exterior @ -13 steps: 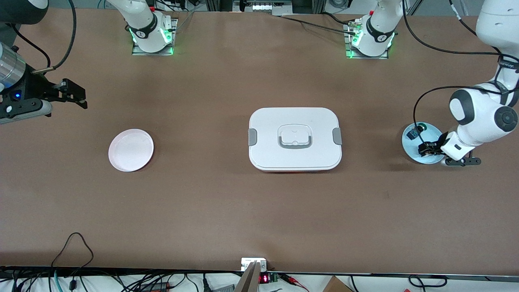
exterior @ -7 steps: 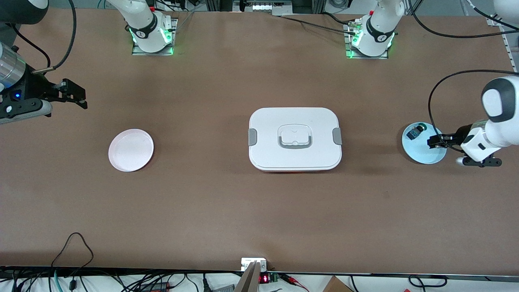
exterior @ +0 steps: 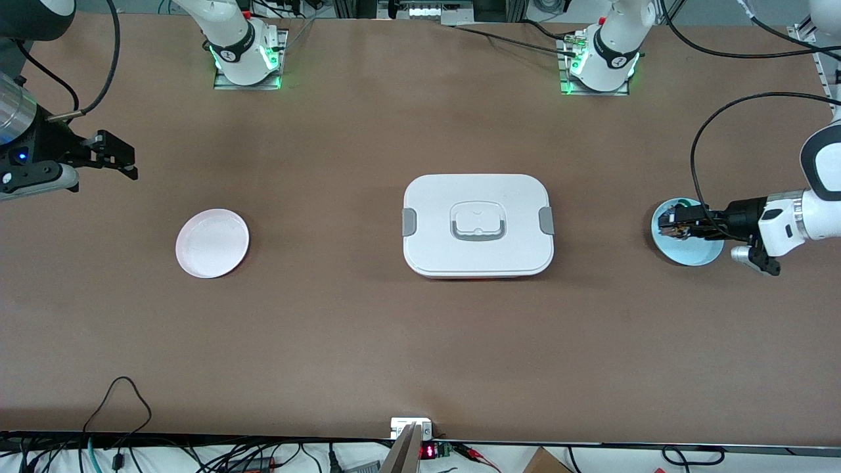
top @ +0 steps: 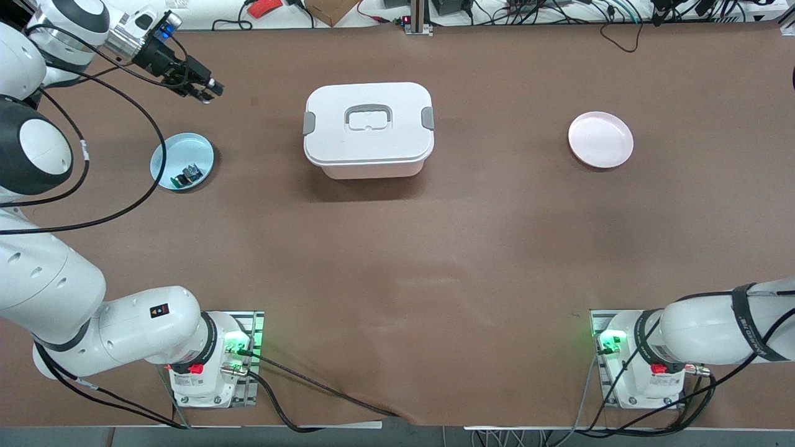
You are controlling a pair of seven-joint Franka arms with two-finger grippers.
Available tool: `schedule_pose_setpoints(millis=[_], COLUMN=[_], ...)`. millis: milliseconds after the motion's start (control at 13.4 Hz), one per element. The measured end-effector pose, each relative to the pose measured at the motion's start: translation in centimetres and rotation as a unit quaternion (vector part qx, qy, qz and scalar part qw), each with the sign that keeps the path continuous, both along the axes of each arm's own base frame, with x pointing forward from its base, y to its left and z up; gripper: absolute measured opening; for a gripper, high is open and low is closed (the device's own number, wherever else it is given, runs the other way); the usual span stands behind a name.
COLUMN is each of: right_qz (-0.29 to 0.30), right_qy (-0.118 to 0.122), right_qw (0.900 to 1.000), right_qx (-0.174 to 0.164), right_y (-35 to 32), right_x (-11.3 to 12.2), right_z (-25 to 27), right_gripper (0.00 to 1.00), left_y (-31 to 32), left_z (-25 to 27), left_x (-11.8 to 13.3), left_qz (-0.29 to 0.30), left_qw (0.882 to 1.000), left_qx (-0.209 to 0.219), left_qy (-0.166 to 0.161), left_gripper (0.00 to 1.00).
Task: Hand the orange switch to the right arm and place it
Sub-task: 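Lift the switch with the left gripper while the right gripper reaches toward it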
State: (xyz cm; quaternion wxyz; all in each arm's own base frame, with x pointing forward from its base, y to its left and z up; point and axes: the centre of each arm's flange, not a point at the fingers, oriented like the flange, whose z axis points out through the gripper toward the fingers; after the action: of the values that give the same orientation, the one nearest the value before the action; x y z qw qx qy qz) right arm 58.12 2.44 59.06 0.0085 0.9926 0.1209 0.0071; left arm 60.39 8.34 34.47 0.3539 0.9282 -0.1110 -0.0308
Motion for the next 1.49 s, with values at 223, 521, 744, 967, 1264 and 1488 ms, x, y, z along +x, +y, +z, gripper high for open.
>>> schedule_pose_setpoints(millis=[223,521,744,967,1264,1488], right_qz=[-0.007,-0.019,-0.015,0.004,-0.038,-0.113], right_qy=[-0.003,0.002,0.019,0.042,0.089,0.153], right_qw=[1.0,1.0,0.999,0.993,0.959,0.906], right_qx=[0.0,0.016,0.023,0.107,0.266,0.377], right_y=[-0.8,-1.7,-1.2,0.6,4.0,7.0], right_x=[0.4,0.6,0.6,0.6,1.8,3.5], right_z=[-0.4,-0.8,-1.6,-2.7,-5.7,-9.2], right_gripper=[1.0,1.0,1.0,1.0,1.0,1.0], left_y=[-4.9,-12.6,-21.1,-27.5,-33.7,-35.7], left_z=[0.1,0.1,-1.7,-0.5,0.0,1.0], left_x=[0.2,0.7,1.1,0.8,0.2,0.0], left_qz=[-0.083,-0.142,-0.151,-0.151,-0.176,-0.192], left_qw=[0.986,0.931,0.864,0.807,0.762,0.758], left_qx=[-0.124,-0.296,-0.419,-0.48,-0.468,-0.448], left_qy=[-0.068,-0.161,-0.235,-0.309,-0.412,-0.433], left_gripper=[0.74,0.74,0.74,0.74,0.74,0.74])
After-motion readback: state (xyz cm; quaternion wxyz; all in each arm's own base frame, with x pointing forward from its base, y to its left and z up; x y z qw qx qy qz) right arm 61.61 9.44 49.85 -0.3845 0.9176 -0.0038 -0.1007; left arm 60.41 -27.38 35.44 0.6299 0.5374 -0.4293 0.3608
